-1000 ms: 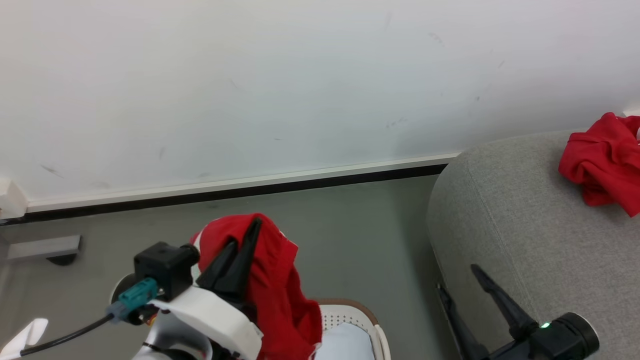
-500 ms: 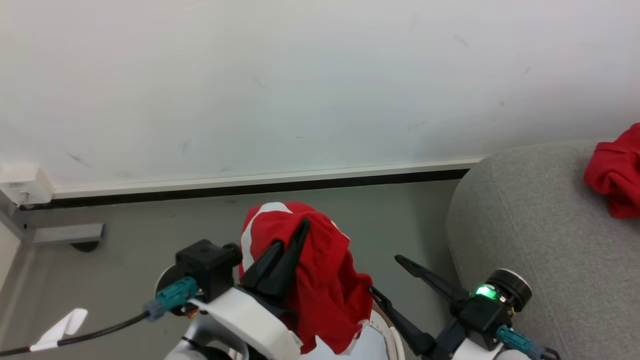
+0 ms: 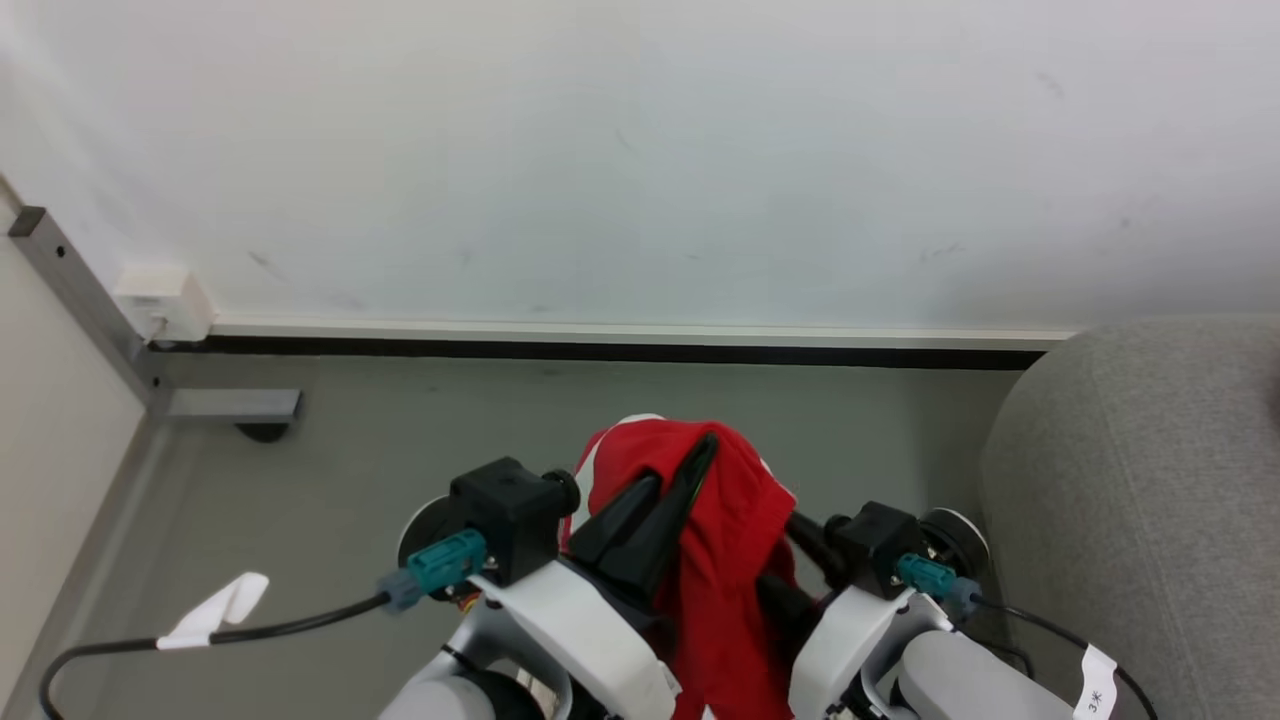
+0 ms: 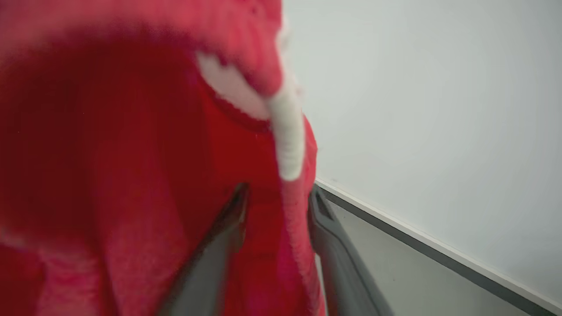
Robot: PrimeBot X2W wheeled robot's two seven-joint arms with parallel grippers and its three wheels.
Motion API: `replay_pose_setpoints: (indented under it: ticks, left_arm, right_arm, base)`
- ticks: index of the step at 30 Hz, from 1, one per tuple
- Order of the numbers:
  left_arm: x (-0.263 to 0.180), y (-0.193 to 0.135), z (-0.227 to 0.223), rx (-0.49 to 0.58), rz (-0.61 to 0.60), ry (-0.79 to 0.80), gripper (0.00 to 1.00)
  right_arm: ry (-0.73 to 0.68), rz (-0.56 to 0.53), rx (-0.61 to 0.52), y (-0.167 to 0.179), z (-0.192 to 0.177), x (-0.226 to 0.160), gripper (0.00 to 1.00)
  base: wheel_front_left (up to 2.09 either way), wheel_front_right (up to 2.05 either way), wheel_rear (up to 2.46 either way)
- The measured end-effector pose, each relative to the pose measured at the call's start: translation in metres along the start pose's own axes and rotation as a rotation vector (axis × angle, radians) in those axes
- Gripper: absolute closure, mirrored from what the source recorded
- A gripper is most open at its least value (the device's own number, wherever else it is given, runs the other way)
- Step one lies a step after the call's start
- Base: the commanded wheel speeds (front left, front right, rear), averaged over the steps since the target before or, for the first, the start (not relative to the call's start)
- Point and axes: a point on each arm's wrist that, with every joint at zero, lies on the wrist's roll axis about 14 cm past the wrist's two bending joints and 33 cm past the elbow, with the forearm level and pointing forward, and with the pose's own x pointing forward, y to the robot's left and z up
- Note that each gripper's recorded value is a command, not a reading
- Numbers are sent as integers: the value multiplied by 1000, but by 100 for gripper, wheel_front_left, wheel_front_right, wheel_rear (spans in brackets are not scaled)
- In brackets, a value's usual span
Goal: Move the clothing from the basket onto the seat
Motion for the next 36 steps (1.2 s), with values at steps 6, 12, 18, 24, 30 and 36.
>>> replay_pose_setpoints:
  ticks: [6, 12, 18, 24, 30, 36]
  left_arm:
    - [2, 10, -4, -4, 29, 2, 100]
    - [7, 20, -13, -8, 54, 10, 100]
    - [14, 19, -26, -30, 54, 13, 0]
    - [29, 0, -39, -63, -11, 12, 0]
    - [46, -29, -57, -98, -101, 37, 0]
    - [62, -62, -74, -122, -210, 65, 0]
  right_arm:
    - [-25, -24, 61, -10, 7, 4, 100]
    - [-75, -80, 73, -41, 27, -9, 100]
    - [-123, -162, 102, -78, 45, -36, 100]
    - [-222, -268, 125, -119, 78, -68, 100]
    - [-291, -387, 91, -156, 103, -113, 100]
    - [-351, -530, 29, -188, 126, -166, 100]
  base:
    - [0, 0, 0]
    - [0, 0, 0]
    - [0, 0, 0]
    - [0, 0, 0]
    - [0, 0, 0]
    - [0, 0, 0]
